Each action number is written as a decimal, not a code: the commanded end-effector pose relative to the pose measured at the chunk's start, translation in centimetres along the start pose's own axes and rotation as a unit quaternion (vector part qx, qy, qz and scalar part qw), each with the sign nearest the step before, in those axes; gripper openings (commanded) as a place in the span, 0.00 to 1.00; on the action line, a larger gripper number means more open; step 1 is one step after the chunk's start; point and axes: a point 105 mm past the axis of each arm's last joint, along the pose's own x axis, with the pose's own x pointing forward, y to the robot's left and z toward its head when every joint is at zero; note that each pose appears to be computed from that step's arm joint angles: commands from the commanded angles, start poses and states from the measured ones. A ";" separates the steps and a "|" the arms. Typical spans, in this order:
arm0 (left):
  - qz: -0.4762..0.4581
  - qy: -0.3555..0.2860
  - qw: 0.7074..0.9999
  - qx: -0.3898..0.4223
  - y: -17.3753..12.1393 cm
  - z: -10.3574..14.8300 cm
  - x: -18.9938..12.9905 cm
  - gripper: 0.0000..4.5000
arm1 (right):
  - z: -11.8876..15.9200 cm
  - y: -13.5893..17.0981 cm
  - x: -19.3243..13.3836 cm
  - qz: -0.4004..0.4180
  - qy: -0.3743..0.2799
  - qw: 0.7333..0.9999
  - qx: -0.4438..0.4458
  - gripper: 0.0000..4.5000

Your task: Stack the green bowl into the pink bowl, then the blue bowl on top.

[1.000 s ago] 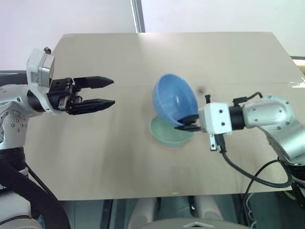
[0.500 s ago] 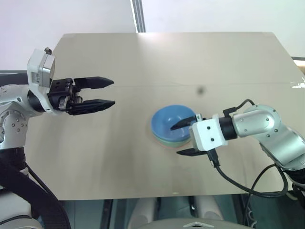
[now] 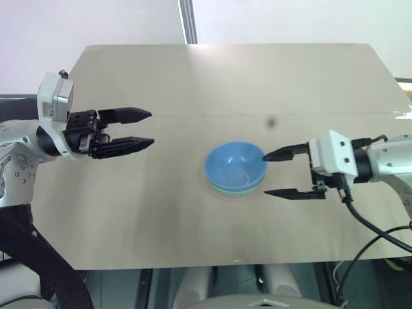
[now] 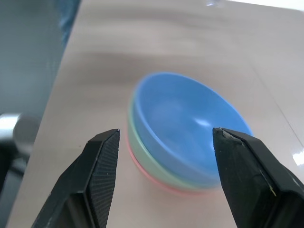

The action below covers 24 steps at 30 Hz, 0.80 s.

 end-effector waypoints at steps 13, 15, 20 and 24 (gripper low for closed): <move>0.023 0.080 0.996 -0.011 -1.4 -2.2 -2.8 0.81 | -2.9 -0.5 -10.5 -0.080 0.065 0.994 0.025 0.76; 0.030 0.090 0.995 -0.003 -1.2 -2.5 -3.4 0.81 | -3.0 -0.6 -11.5 -0.081 0.078 0.993 0.026 0.76; 0.039 0.102 0.994 -0.010 -1.1 -2.9 -4.2 0.81 | -2.5 -0.6 -12.8 -0.083 0.071 0.994 0.020 0.76; 0.046 0.110 0.993 -0.016 -1.0 -3.2 -5.0 0.81 | -1.8 -0.7 -13.0 -0.085 0.058 0.995 0.013 0.76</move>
